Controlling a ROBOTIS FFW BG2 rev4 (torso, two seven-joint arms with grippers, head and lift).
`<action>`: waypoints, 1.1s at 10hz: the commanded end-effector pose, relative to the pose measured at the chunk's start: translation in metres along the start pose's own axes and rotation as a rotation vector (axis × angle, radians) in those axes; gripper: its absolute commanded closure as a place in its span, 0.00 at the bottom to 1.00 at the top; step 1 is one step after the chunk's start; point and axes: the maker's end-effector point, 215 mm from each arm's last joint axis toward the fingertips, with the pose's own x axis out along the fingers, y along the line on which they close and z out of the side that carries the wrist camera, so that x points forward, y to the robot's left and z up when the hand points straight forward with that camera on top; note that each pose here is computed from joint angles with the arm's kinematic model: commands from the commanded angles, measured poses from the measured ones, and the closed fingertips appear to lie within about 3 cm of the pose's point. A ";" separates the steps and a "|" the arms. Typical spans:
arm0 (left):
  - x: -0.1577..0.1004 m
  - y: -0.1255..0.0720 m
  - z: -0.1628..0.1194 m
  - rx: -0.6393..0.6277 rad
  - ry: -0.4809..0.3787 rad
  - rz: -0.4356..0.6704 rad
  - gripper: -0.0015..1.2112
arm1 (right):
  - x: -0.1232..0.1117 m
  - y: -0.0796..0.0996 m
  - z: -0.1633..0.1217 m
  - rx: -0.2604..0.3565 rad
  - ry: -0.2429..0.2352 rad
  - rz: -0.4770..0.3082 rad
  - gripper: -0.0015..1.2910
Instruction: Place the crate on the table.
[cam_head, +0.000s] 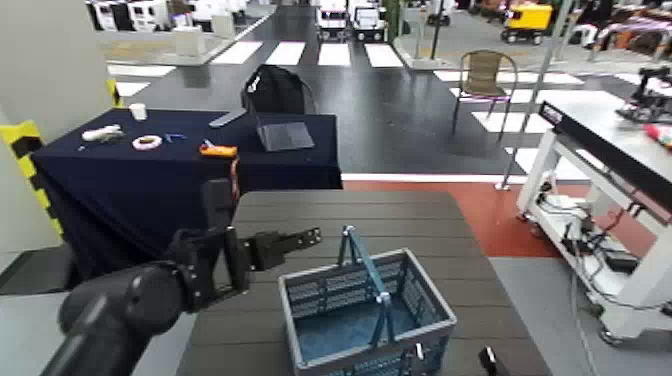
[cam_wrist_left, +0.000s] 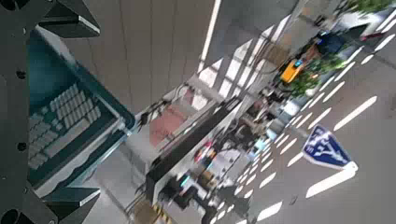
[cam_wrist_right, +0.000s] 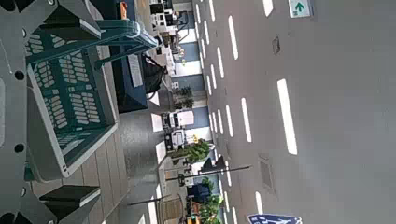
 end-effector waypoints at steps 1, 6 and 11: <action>-0.043 0.011 0.014 0.130 -0.170 0.159 0.08 | 0.000 -0.002 0.001 -0.004 -0.001 -0.004 0.10; -0.125 0.033 -0.012 0.339 -0.397 0.424 0.08 | -0.003 -0.007 0.003 -0.026 -0.001 -0.015 0.10; -0.195 0.039 -0.063 0.464 -0.507 0.651 0.08 | -0.006 -0.011 0.005 -0.037 0.002 -0.025 0.10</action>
